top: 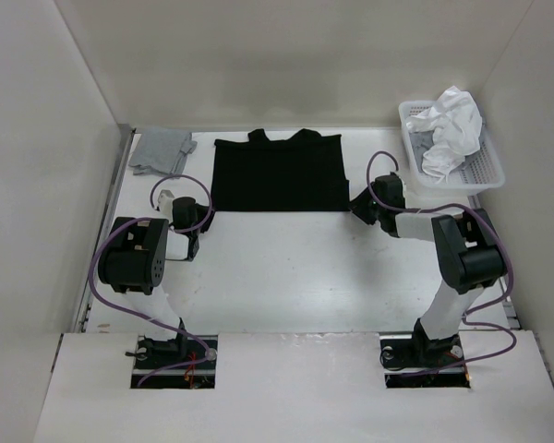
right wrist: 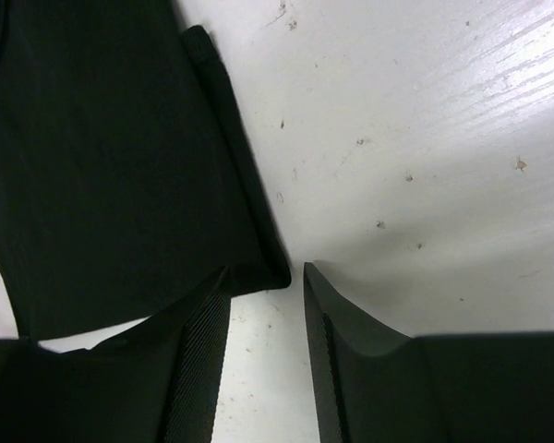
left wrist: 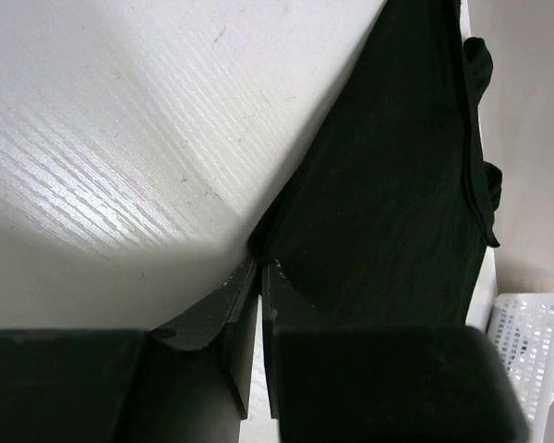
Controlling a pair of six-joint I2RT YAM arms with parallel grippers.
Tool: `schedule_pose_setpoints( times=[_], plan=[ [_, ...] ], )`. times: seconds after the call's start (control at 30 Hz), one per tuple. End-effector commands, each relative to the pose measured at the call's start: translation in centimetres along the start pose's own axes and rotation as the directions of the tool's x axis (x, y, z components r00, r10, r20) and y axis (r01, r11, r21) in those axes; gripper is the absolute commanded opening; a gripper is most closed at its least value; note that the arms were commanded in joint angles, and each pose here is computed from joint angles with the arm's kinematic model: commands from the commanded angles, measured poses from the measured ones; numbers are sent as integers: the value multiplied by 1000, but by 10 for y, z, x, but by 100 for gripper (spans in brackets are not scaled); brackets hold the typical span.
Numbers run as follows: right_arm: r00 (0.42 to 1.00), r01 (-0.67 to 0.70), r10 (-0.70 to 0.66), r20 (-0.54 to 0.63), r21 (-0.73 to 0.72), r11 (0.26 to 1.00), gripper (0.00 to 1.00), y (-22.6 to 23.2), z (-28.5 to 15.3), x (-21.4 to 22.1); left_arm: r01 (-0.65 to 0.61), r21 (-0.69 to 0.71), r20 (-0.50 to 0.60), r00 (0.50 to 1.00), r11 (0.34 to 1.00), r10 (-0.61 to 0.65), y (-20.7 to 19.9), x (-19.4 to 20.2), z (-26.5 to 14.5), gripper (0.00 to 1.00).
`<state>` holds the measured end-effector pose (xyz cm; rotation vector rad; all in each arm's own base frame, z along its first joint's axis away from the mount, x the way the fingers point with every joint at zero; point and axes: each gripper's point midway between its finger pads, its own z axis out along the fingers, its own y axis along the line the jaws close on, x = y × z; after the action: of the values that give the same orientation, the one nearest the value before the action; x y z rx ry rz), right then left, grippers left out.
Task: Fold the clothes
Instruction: Fold the tank top
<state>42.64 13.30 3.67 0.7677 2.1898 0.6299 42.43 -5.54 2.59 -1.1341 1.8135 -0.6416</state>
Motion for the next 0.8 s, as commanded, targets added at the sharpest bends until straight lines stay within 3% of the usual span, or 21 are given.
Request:
schedule_pose_setpoints(
  times=[0.0,0.47,0.77],
  plan=[
    [998,-34,37,55,-47,998,40,19,3,-18,10,31,21,1000,999,-11,-13,-5,4,4],
    [999,-47,48,23,-36,998,28,21,14,-13,19,44,26,999,999,-20,-14,-5,3,4],
    [998,-43,45,41,-55,998,2,26,11,-16,19,60,31,999,998,-21,-18,-7,2,2]
  ],
)
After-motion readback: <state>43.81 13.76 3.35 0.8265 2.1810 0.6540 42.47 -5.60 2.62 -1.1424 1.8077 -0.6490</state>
